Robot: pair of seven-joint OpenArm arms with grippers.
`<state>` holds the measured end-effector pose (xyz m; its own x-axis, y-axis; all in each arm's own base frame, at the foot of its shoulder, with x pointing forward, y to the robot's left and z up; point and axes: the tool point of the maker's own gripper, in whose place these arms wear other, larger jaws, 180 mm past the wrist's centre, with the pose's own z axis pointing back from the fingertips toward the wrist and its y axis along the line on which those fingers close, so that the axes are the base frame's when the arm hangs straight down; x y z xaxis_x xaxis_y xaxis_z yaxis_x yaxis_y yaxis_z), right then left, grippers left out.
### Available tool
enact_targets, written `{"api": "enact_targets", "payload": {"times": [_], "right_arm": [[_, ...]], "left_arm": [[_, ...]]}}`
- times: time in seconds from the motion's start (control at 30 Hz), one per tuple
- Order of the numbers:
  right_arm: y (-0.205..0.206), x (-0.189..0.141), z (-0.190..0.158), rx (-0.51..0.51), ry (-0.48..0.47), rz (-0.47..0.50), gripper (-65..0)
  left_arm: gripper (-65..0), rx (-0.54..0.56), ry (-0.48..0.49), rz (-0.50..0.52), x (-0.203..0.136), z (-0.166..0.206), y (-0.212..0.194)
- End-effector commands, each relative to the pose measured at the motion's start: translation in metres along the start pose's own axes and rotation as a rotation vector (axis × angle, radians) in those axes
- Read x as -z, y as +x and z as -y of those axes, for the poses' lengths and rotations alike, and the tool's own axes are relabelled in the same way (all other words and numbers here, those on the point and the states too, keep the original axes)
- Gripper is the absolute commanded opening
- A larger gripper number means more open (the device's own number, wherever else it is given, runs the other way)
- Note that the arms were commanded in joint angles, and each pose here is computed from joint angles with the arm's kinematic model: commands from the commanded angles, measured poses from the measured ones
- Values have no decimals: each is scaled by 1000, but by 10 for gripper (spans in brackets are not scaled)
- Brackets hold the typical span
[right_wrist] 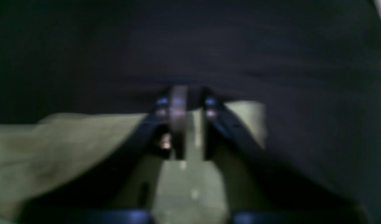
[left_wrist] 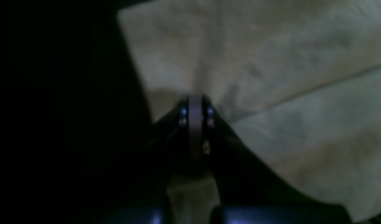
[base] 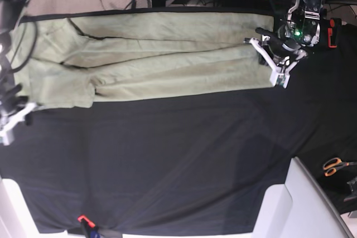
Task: Fold the T-shirt properly
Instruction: 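Adjust grips on both strip ends and smooth the strip flat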
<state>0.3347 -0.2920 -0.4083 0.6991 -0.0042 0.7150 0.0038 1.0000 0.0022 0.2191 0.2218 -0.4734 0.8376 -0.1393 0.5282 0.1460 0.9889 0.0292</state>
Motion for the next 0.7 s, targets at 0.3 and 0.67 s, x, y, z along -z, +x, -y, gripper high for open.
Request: {"api": "enact_targets", "payload": {"times": [0.3, 0.67], "right_arm": [[-31, 5, -12, 46, 17, -109, -644], [-76, 12, 20, 186, -129, -177, -644]], "left_arm": [[-650, -77, 114, 92, -17, -49, 25], [-650, -118, 179, 88, -30, -80, 15]]}}
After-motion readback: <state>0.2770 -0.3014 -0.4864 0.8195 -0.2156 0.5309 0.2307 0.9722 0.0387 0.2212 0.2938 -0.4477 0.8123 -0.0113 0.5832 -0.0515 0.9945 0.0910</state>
